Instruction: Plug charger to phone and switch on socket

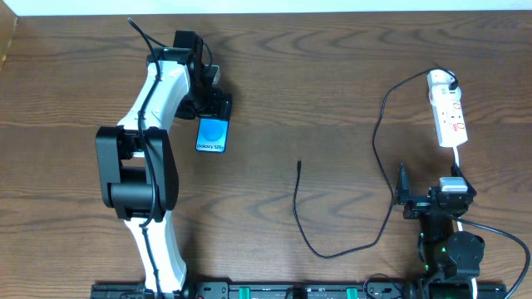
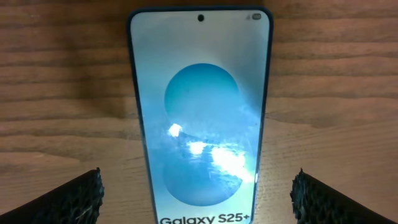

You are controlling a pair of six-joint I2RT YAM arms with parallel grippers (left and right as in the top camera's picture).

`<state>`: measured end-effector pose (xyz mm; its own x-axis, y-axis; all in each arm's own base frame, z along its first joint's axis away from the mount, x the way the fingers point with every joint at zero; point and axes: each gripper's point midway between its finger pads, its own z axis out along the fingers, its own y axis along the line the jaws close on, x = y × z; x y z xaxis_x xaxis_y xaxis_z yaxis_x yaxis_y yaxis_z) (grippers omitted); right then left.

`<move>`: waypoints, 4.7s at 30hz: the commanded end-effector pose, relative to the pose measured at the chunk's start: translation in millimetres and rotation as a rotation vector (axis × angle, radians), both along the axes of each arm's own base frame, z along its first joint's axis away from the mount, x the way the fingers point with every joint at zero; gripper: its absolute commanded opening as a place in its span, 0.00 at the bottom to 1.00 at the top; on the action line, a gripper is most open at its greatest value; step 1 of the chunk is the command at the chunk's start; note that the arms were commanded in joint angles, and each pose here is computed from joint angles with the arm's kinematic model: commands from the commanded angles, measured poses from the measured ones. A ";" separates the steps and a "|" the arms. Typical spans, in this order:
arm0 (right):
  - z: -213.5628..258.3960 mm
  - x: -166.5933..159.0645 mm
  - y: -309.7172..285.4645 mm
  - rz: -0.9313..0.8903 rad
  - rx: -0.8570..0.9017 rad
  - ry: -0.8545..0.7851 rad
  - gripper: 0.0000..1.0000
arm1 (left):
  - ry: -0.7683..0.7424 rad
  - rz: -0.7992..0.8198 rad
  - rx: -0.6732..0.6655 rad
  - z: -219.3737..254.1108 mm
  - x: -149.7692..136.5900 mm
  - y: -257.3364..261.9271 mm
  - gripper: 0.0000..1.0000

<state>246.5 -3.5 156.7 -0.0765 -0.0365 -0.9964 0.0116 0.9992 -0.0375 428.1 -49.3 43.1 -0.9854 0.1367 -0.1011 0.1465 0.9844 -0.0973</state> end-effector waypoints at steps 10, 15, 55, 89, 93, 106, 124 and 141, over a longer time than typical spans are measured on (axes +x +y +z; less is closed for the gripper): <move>-0.5 -0.3 -2.8 -0.013 -0.009 0.001 0.99 | -0.051 0.020 0.017 8.9 8.1 4.5 0.96; -0.5 -0.3 -2.8 -0.013 -0.009 0.001 0.99 | -0.052 0.021 0.017 5.6 8.3 3.8 0.96; -0.5 -0.3 -2.8 -0.013 -0.009 0.001 0.99 | 0.001 0.062 0.125 -24.3 3.5 -3.6 0.96; -0.5 -0.3 -2.8 -0.013 -0.009 0.001 0.99 | 0.098 0.055 0.140 -68.4 -6.8 -2.6 0.96; -0.5 -0.3 -2.8 -0.013 -0.009 0.001 0.99 | 0.100 0.055 0.140 -68.4 -7.2 -2.6 0.96; -0.5 -0.3 -2.8 -0.013 -0.009 0.001 0.99 | 0.113 0.051 0.112 -68.4 -10.1 -7.6 0.93; -0.5 -0.3 -2.8 -0.013 -0.009 0.001 0.99 | 0.112 0.027 0.113 -68.4 -10.2 -7.7 0.90; -0.5 -0.3 -2.8 -0.013 -0.009 0.001 0.99 | 0.110 -0.023 0.115 -68.4 -10.3 -7.5 0.89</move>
<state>246.5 -3.5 156.7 -0.0765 -0.0365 -0.9964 0.0116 0.9992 -0.0375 426.6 -59.8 -1.8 -0.9885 0.1471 -0.0357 0.1475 0.9890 -0.0088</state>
